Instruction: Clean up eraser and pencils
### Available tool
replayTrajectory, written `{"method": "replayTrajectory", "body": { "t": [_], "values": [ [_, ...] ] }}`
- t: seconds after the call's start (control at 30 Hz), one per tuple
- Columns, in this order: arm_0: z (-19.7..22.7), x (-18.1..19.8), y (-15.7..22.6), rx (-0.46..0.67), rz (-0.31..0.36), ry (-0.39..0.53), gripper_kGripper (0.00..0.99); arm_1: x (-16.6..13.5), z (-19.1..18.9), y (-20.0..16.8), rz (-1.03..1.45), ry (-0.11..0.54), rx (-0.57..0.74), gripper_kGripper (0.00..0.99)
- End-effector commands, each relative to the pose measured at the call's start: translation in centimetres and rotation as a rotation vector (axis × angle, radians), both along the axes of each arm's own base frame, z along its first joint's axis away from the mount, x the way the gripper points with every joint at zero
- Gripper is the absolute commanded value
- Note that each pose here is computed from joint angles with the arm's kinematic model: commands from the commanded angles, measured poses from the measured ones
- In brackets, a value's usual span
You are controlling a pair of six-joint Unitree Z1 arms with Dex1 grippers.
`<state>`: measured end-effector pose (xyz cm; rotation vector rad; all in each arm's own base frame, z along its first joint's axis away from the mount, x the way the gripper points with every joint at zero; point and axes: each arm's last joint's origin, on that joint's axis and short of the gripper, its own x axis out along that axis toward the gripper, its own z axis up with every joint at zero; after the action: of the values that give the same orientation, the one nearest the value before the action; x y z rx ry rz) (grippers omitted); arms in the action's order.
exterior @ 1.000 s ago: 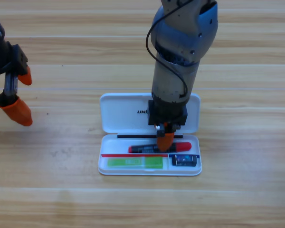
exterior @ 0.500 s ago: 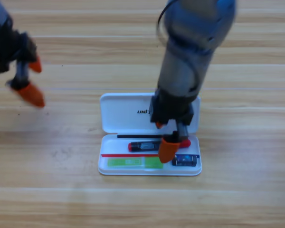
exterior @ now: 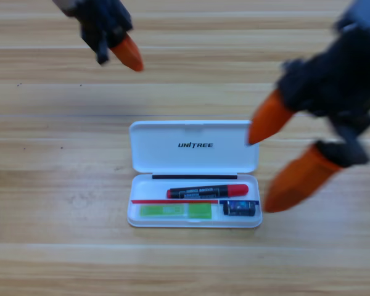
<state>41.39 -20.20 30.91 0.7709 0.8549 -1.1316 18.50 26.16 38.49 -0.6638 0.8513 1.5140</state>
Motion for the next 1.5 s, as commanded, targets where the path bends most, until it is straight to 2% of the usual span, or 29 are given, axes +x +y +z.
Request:
{"method": "replayTrajectory", "body": {
  "t": [0.03, 0.17, 0.5, 1.1, 1.5],
  "values": [
    [-9.1, 4.0, -0.8, -0.011, -0.017, 0.201, 0.0, -3.1, 2.6, -5.6, -0.079, -0.073, 0.081, 0.974],
    [-12.4, 5.9, -1.8, -0.06, -0.061, 0.371, 0.0, -4.9, 2.8, -7.7, -0.114, -0.119, 0.121, 0.976],
    [-13.5, 3.3, -2.9, -0.129, -0.173, 0.53, 0.0, -5.7, 2.7, -8.2, -0.105, -0.121, 0.137, 0.976],
    [-7.5, -2.2, -4.2, -0.124, -0.263, 0.511, 0.0, -5.9, 1.9, -7.7, -0.086, -0.114, 0.146, 0.976],
    [-8.6, -4.1, -4.3, -0.082, -0.285, 0.512, 0.0, -6.1, 1.8, -7.4, -0.071, -0.105, 0.146, 0.976]
  ]
}}
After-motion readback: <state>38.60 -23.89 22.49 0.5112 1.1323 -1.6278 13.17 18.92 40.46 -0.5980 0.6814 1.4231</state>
